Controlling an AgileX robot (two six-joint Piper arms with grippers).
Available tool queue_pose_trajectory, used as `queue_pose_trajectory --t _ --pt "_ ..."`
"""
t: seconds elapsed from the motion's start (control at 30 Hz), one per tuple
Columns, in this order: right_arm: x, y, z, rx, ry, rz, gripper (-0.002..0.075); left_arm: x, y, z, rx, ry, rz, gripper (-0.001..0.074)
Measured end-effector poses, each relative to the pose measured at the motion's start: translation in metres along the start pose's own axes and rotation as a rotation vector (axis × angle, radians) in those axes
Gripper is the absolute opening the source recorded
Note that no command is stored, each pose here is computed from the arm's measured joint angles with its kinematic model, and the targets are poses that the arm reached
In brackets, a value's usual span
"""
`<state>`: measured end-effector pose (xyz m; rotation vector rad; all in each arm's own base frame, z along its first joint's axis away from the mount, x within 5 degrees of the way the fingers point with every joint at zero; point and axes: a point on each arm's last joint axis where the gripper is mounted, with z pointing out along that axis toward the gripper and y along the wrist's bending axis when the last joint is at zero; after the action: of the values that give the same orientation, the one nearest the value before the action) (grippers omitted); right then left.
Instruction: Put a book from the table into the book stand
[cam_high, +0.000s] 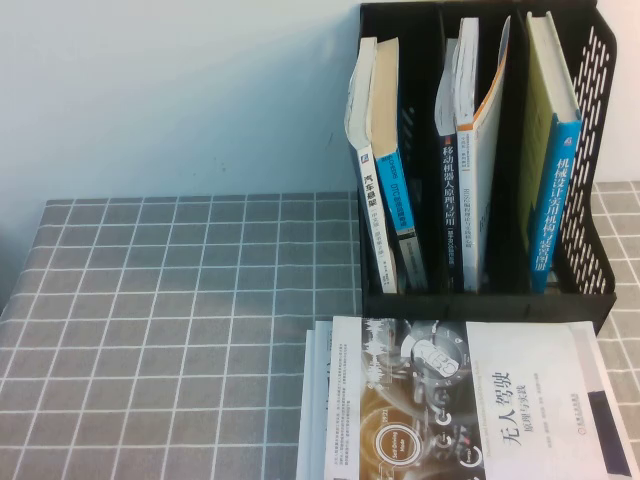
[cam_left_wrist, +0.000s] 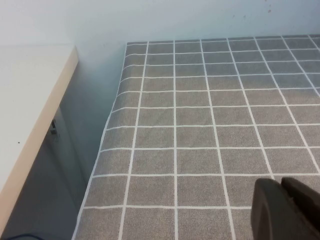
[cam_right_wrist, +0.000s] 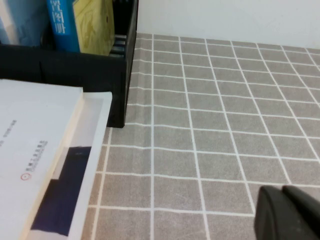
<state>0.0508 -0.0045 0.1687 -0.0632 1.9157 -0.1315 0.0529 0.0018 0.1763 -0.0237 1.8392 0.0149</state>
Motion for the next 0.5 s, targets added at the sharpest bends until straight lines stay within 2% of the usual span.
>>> queue_pose_trajectory --t 0.27,0.5 --pt "-0.001 0.000 0.000 0.001 -0.021 0.001 -0.0003 -0.006 0.000 0.000 0.001 -0.075 0.007 -0.0001" --pt "-0.012 0.000 0.000 0.007 -0.151 -0.002 -0.0003 -0.025 -0.001 -0.003 0.011 -0.291 0.010 -0.0001"
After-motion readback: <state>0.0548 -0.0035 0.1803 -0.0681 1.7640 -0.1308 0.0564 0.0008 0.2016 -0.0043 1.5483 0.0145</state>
